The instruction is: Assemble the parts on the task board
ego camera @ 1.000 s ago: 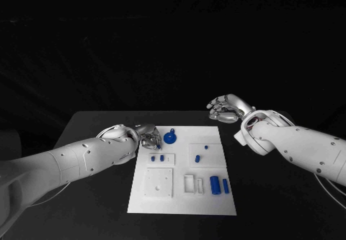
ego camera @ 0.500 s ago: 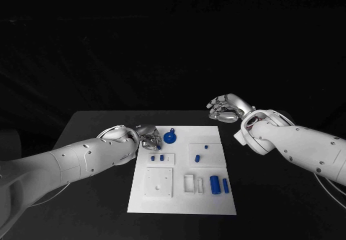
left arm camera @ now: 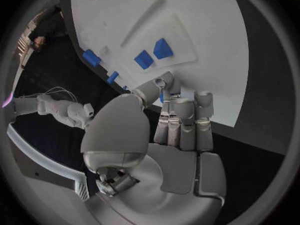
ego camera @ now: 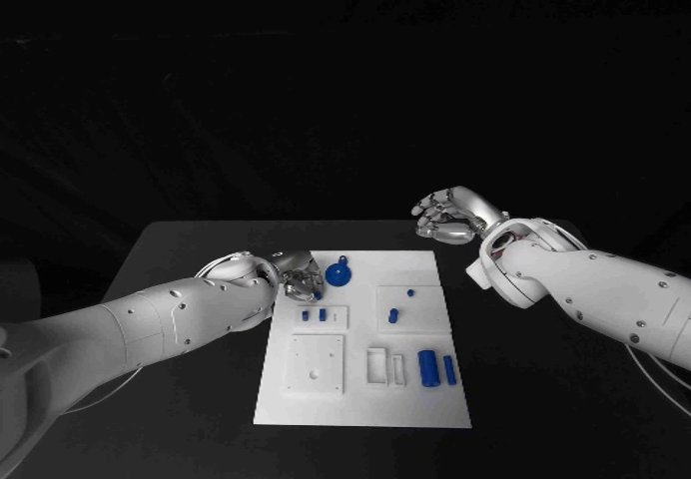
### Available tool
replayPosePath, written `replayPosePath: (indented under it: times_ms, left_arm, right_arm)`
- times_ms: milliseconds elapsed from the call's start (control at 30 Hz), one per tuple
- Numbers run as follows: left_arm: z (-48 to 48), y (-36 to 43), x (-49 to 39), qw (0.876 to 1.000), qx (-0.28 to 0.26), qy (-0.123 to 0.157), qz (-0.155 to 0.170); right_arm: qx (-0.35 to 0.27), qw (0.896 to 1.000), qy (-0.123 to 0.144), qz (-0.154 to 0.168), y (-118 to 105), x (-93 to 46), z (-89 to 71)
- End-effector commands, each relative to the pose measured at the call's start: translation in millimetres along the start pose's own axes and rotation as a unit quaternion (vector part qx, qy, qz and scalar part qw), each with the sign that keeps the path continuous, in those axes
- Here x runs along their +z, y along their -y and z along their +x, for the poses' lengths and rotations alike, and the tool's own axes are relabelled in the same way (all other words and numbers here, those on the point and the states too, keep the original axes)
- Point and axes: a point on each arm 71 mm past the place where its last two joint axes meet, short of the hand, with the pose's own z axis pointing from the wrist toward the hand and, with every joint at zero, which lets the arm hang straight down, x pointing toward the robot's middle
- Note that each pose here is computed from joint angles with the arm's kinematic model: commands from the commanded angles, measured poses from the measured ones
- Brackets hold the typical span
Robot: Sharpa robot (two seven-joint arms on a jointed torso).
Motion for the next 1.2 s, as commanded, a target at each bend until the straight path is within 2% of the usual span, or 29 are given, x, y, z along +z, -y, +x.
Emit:
replayPosePath:
  times_ms: [33, 433, 700, 1200]
  left_arm:
    - [6.5, 2.1, 0.4, 1.000, 0.001, -0.012, 0.001]
    - [10.2, 5.1, 1.0, 0.999, 0.017, -0.029, 0.001]
    - [11.6, 3.4, 0.4, 0.999, 0.012, -0.038, 0.000]
    - [6.1, -5.0, -2.1, 1.000, -0.014, -0.014, -0.007]
  right_arm:
    - [0.000, 1.000, -0.004, -0.006, -1, 0.0, 0.4]
    - [-0.001, 1.000, -0.004, -0.005, 0, -0.2, -0.1]
    - [-0.001, 1.000, -0.006, -0.004, -1, -0.2, 0.1]
    - [-0.001, 1.000, -0.009, 0.000, 1, -0.1, 0.3]
